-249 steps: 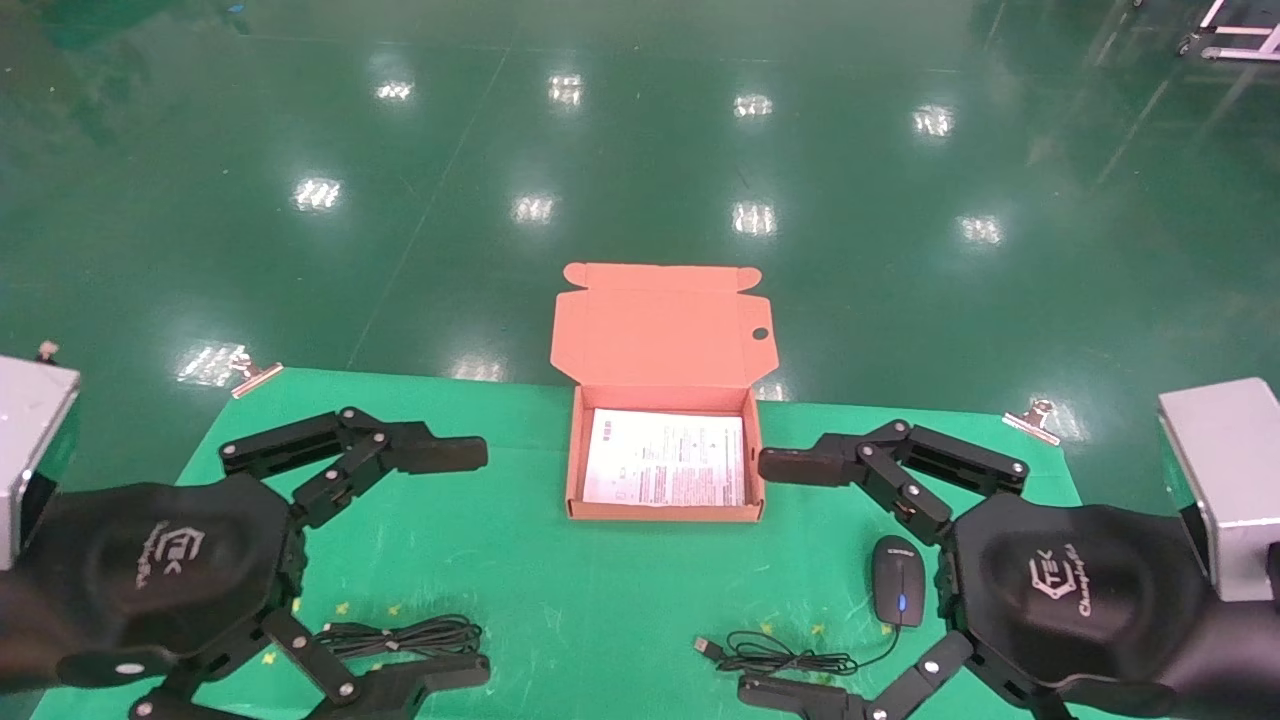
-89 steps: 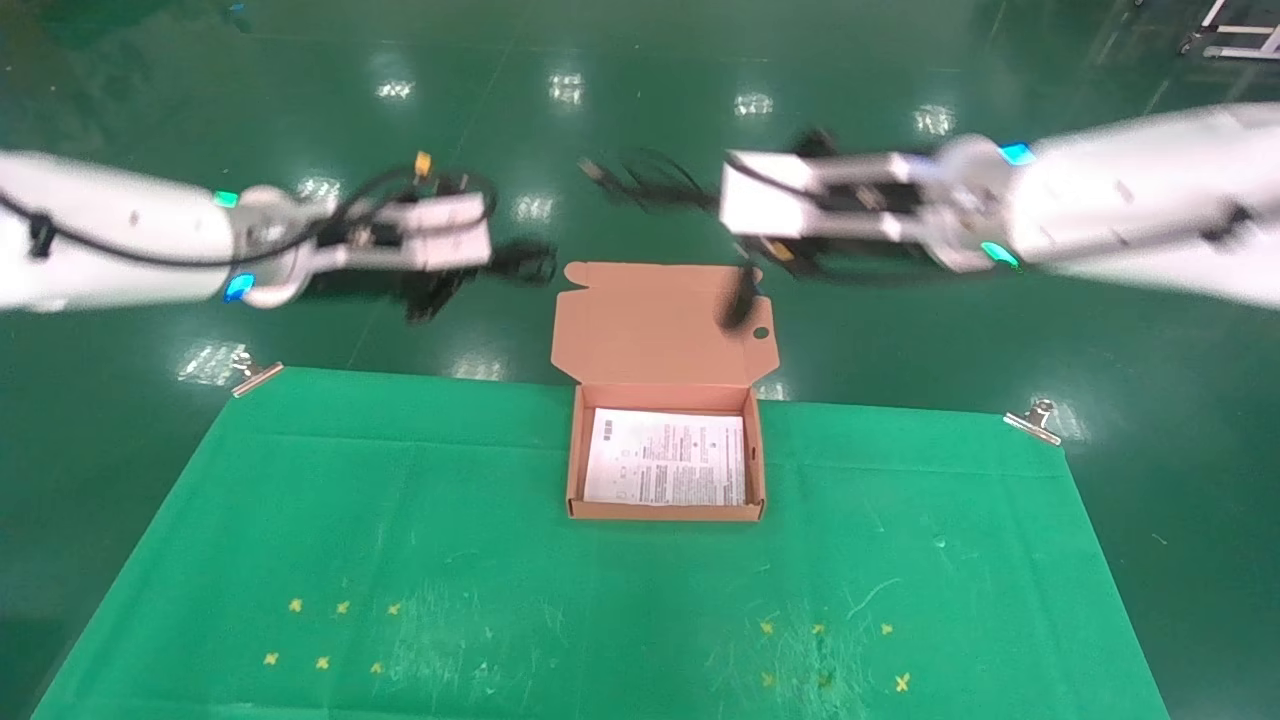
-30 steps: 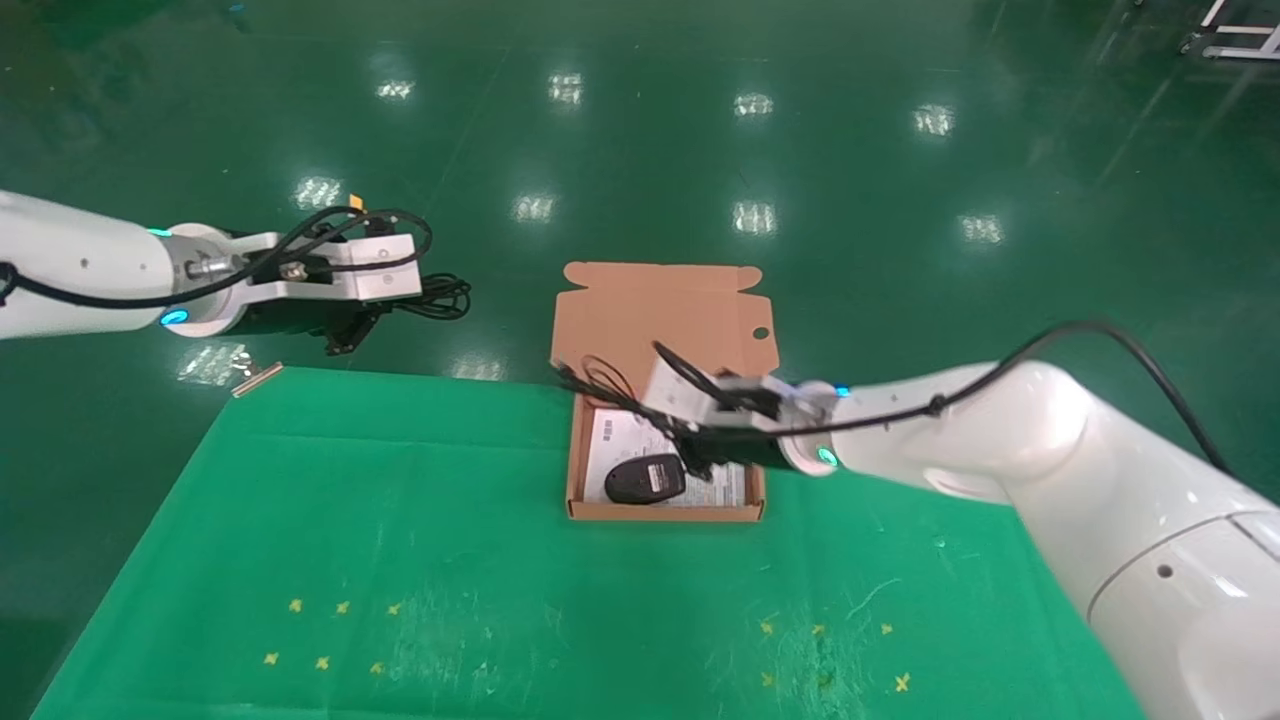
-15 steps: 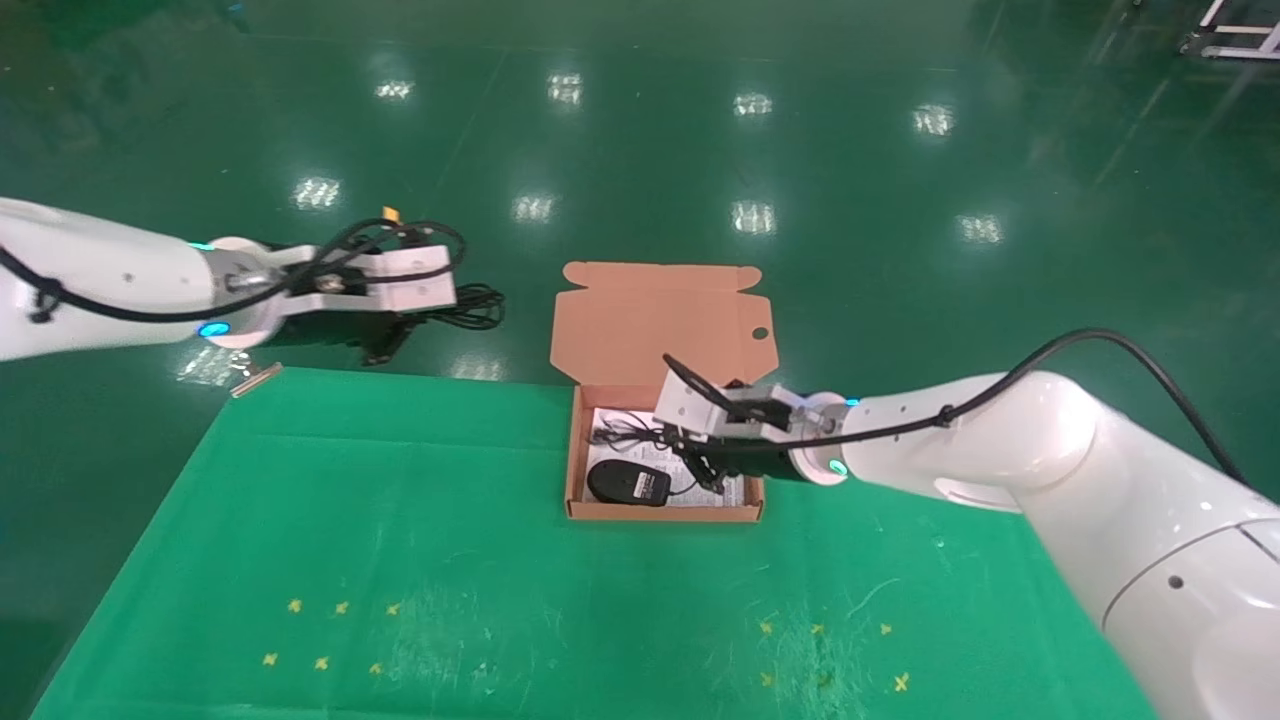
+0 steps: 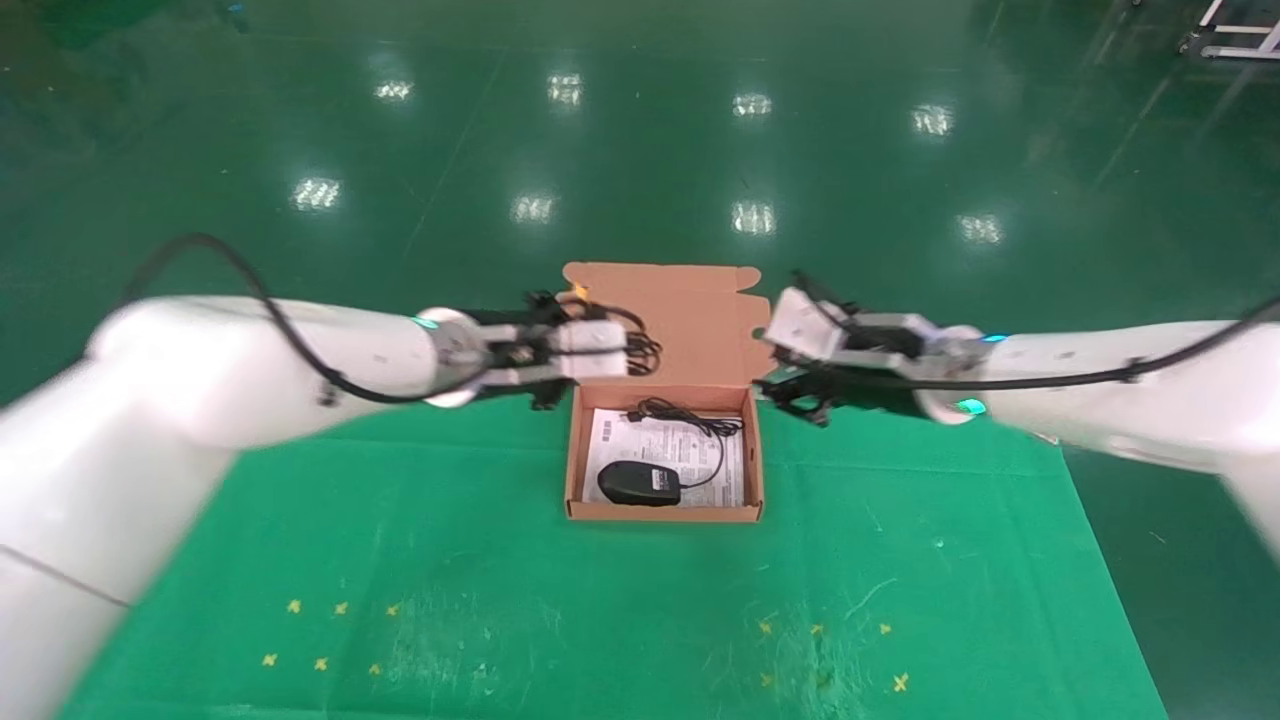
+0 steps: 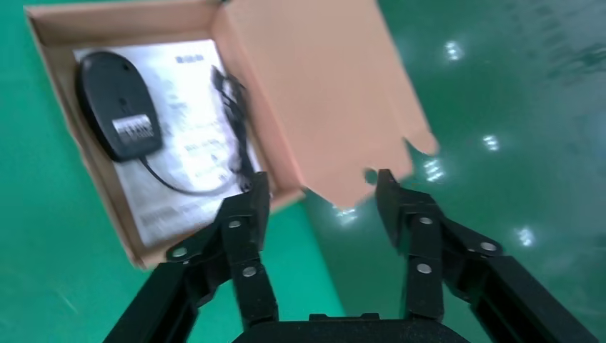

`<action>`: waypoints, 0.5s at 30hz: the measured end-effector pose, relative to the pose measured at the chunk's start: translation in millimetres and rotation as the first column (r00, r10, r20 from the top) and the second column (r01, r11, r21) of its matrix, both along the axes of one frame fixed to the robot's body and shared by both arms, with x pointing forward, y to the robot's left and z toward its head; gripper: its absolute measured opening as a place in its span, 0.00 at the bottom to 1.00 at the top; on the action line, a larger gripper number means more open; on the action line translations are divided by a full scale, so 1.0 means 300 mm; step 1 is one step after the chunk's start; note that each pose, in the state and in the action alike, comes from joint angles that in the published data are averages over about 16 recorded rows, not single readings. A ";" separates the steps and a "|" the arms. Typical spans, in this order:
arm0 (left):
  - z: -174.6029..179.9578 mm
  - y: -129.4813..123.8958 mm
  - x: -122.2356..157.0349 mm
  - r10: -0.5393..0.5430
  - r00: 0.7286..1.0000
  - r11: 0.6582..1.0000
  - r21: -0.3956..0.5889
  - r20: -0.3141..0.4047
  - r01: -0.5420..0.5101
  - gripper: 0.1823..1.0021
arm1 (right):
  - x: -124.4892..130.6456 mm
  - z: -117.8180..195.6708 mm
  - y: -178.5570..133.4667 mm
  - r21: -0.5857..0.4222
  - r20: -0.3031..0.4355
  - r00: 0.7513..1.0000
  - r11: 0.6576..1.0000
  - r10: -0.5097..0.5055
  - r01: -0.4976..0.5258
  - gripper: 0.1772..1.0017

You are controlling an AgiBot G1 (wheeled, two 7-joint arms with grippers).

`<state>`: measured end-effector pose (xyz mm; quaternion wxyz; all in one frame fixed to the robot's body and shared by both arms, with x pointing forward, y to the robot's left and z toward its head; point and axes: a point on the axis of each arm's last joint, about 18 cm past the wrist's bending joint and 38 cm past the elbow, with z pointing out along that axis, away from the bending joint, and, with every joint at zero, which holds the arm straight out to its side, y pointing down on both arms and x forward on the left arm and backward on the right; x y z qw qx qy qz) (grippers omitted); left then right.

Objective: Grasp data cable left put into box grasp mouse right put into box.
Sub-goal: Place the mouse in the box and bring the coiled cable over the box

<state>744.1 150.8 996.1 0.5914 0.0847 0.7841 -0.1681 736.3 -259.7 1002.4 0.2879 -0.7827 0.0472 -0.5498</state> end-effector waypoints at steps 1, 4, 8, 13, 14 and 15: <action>-0.017 -0.018 0.006 -0.010 1.000 1.000 0.002 0.003 0.010 0.06 | -0.013 0.011 -0.020 0.001 0.007 1.000 1.000 -0.005 0.005 0.40; -0.065 -0.064 0.019 -0.036 0.999 0.999 0.006 0.007 0.036 0.06 | -0.055 0.037 -0.070 0.000 0.025 0.999 1.000 -0.019 0.019 0.49; -0.125 -0.110 0.026 -0.067 0.998 0.998 0.012 0.008 0.067 0.06 | -0.113 0.058 -0.114 0.001 0.040 0.999 0.999 -0.034 0.034 0.59; -0.184 -0.154 0.023 -0.101 0.995 0.995 0.015 -0.003 0.101 0.06 | -0.179 0.069 -0.140 0.006 0.053 0.998 0.999 -0.044 0.044 0.72; -0.193 -0.161 0.022 -0.106 0.994 0.994 0.016 -0.006 0.106 0.06 | -0.190 0.069 -0.142 0.007 0.054 0.998 0.999 -0.045 0.045 0.74; -0.202 -0.168 0.021 -0.111 0.994 0.994 0.015 -0.009 0.111 0.06 | -0.201 0.070 -0.144 0.007 0.056 0.997 0.999 -0.046 0.046 0.77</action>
